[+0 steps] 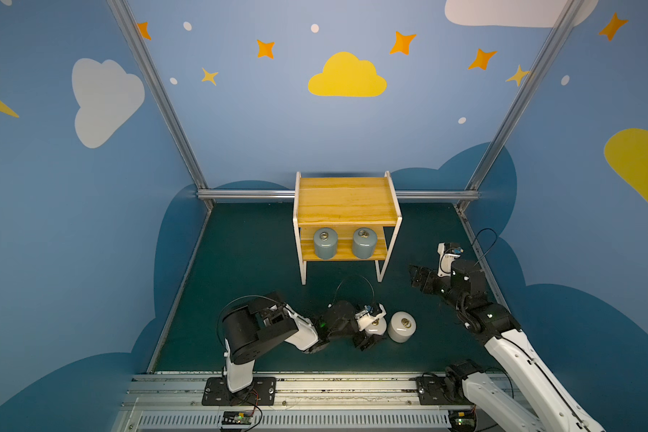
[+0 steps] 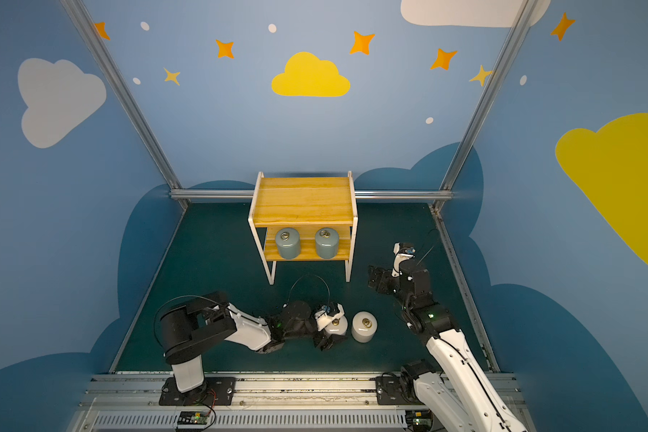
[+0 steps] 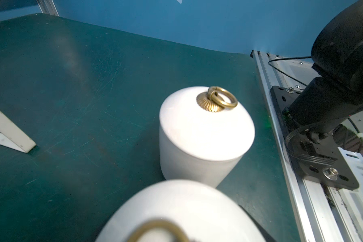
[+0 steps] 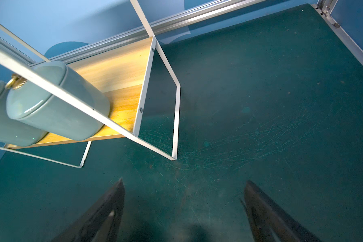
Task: Remove the tea canisters from the shelf
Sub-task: Place the tea canister at the center of the board.
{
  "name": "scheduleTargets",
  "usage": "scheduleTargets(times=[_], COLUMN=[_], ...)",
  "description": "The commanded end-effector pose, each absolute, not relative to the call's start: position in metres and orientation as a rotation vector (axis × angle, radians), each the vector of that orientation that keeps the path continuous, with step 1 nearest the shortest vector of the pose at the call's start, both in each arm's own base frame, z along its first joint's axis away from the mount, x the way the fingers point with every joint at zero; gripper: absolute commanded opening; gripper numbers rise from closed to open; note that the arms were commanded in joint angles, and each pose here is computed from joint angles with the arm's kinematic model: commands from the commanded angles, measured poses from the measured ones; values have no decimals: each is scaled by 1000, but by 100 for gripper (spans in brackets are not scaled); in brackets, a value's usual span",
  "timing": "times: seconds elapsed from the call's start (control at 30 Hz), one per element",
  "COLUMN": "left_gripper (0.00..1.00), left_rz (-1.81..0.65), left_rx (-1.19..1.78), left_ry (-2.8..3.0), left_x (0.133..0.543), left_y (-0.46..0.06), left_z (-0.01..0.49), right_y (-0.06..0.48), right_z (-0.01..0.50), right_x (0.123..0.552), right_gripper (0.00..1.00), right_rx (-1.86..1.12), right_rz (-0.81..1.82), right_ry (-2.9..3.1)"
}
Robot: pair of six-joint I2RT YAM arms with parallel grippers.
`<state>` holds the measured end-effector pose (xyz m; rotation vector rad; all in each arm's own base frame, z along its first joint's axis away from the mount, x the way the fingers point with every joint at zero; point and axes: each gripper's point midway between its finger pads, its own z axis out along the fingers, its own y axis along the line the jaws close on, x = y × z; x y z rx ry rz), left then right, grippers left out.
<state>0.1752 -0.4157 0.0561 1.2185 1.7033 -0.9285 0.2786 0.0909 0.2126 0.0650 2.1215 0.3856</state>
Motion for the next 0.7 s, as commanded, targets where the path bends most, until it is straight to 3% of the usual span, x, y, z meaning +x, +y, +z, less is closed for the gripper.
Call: scheduleTargets(times=[0.0, 0.67], left_gripper=[82, 88], left_rz=[-934, -862], left_rx=[1216, 1248], left_ry=[1674, 1691], left_x=[174, 174], left_y=[-418, -412], left_z=[64, 61], right_y=[91, 90], right_z=[214, 204], right_x=[279, 278], right_gripper=[91, 91], right_rx=[59, 66], right_rz=[394, 392], right_ry=[2105, 2121])
